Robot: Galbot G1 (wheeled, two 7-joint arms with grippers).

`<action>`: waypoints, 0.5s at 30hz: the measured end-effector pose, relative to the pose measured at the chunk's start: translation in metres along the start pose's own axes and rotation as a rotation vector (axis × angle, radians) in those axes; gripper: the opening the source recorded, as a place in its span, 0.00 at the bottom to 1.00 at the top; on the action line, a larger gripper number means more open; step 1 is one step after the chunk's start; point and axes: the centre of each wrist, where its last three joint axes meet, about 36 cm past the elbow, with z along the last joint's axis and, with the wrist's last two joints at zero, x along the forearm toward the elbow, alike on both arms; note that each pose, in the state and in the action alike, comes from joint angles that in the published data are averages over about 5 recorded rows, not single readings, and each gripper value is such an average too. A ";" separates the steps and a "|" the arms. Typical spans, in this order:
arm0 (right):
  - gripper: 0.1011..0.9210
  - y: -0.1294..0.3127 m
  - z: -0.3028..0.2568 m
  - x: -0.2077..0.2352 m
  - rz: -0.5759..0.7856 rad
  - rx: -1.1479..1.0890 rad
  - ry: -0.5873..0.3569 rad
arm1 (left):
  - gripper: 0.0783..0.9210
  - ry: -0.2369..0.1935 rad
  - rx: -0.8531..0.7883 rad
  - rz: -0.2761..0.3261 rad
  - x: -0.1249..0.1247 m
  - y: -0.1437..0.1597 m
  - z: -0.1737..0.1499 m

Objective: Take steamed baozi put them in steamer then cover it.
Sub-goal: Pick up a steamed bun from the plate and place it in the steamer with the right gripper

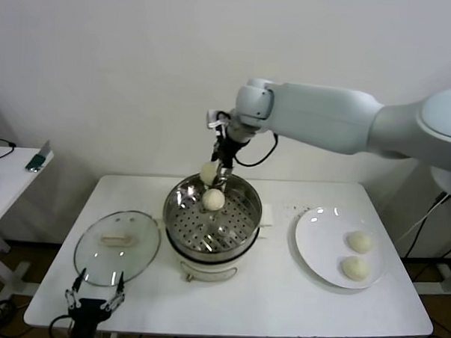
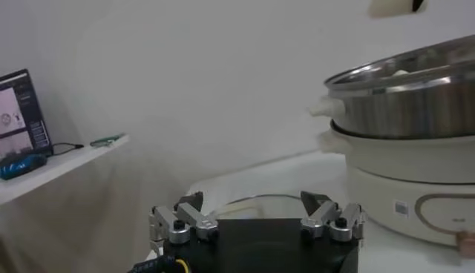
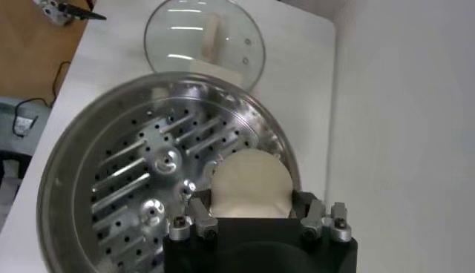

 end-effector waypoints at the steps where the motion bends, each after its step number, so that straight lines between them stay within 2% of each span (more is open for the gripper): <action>1: 0.74 0.002 -0.004 -0.007 -0.008 0.004 0.003 | 0.88 -0.001 -0.002 -0.001 0.000 0.001 0.000; 15: 0.75 0.033 -0.027 -0.094 -0.113 0.038 0.040 | 0.88 0.006 -0.006 -0.003 -0.003 0.004 0.006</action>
